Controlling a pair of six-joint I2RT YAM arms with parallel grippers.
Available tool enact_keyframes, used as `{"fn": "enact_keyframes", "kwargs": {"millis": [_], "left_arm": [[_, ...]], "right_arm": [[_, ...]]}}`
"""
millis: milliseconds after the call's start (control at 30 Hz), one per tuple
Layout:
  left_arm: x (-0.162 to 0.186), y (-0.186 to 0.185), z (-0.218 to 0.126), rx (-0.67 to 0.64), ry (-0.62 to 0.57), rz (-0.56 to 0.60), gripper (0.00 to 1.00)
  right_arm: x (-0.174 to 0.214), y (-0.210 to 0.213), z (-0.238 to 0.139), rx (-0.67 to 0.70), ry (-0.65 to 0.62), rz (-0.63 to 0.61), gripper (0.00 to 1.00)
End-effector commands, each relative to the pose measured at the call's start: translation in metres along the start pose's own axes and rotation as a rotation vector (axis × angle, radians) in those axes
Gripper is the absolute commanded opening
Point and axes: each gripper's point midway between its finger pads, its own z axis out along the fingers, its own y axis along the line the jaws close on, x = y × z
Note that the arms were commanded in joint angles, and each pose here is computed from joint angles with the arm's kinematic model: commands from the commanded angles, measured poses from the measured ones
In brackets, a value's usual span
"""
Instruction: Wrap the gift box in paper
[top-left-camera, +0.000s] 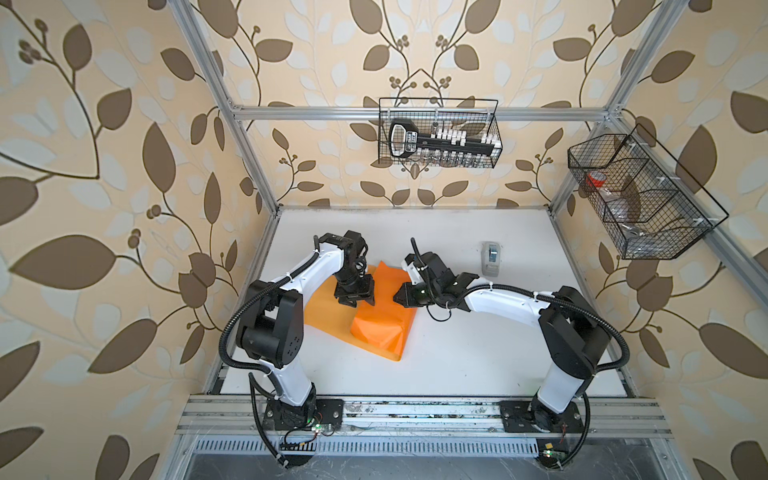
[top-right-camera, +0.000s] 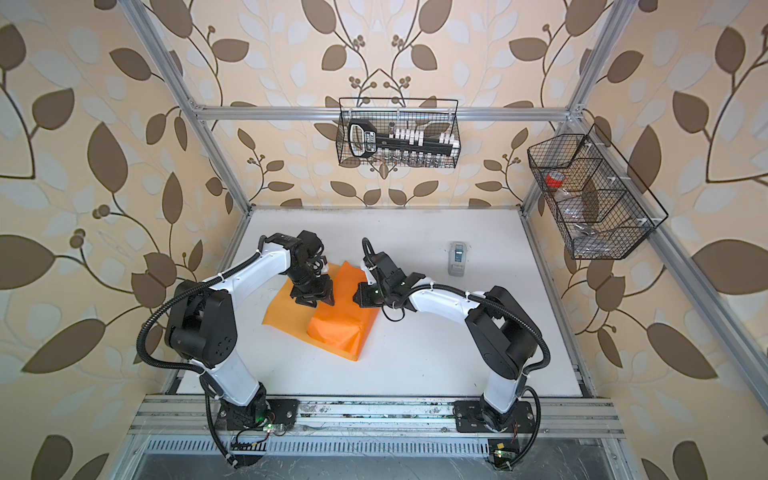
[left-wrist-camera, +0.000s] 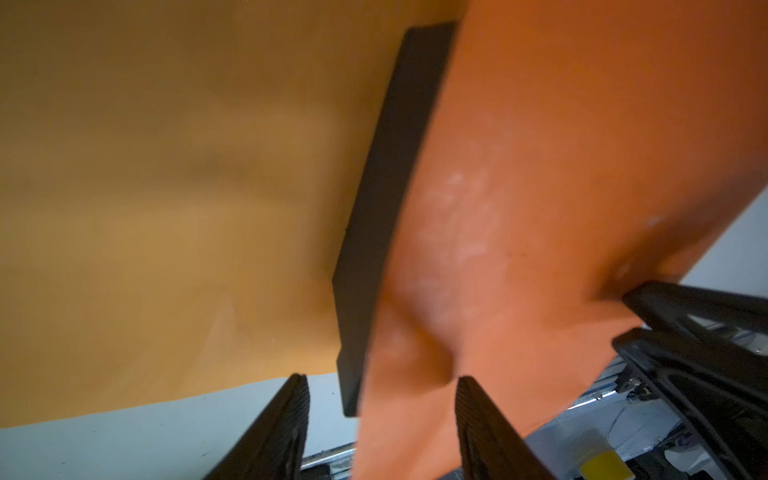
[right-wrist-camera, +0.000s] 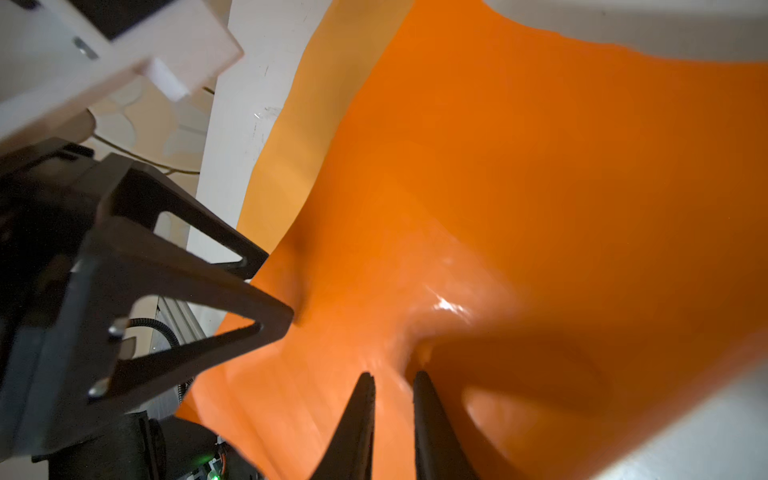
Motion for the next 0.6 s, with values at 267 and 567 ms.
{"fn": "enact_keyframes", "kwargs": {"millis": [267, 567], "left_arm": [[-0.025, -0.032, 0.023, 0.256, -0.026, -0.063, 0.67], [-0.003, -0.044, 0.038, 0.297, 0.008, -0.076, 0.49]], "right_arm": [[0.004, -0.005, 0.005, 0.026, 0.005, 0.002, 0.19], [-0.001, -0.007, -0.01, 0.01, 0.001, -0.008, 0.19]]}}
